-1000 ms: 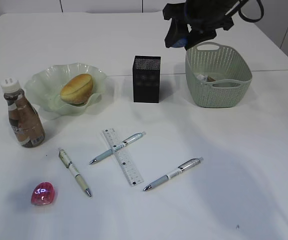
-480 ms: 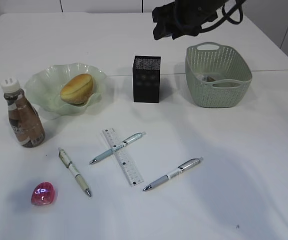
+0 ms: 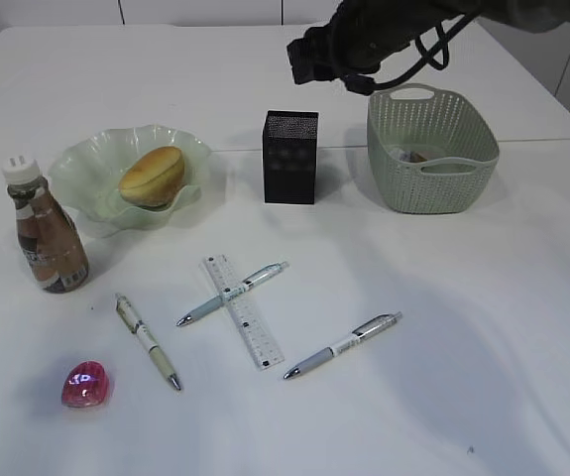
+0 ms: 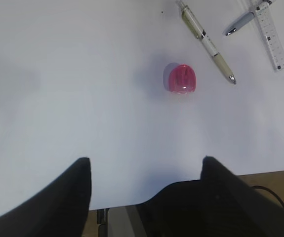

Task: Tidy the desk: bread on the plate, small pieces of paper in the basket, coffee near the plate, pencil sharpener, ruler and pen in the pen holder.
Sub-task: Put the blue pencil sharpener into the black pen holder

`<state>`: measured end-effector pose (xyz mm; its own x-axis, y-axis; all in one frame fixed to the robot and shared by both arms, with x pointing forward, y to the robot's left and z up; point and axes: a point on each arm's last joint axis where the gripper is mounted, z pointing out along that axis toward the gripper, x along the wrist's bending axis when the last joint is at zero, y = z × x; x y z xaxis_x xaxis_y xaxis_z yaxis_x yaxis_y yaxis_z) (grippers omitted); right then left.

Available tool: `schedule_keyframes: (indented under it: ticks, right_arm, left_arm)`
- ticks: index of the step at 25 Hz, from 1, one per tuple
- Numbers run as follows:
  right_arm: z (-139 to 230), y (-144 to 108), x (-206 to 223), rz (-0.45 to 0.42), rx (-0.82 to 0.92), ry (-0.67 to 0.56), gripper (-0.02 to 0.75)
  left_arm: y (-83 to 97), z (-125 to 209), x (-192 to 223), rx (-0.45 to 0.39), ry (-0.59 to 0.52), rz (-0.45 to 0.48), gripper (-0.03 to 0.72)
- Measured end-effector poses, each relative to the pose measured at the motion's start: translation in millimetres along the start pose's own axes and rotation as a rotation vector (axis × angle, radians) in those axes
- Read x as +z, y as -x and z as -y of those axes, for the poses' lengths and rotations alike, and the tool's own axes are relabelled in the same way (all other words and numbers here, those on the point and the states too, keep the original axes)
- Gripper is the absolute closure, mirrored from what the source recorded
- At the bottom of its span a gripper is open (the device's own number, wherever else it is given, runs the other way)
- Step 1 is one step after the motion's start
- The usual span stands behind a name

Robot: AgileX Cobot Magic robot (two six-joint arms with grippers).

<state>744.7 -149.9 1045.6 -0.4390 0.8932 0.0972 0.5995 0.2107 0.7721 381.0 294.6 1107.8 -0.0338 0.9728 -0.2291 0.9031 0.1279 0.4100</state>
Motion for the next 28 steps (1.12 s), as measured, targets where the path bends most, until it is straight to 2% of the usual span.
schedule_keyframes:
  ticks: [13, 28]
  right_arm:
    - [20, 7, 48, -0.01, 0.033, 0.003, 0.351]
    - [39, 9, 72, -0.035, 0.051, -0.024, 0.351]
  left_arm:
    - [-0.2, -1, 2, -0.003, -0.008, 0.001, 0.199]
    - [-0.3, -1, 2, -0.003, -0.01, 0.001, 0.199]
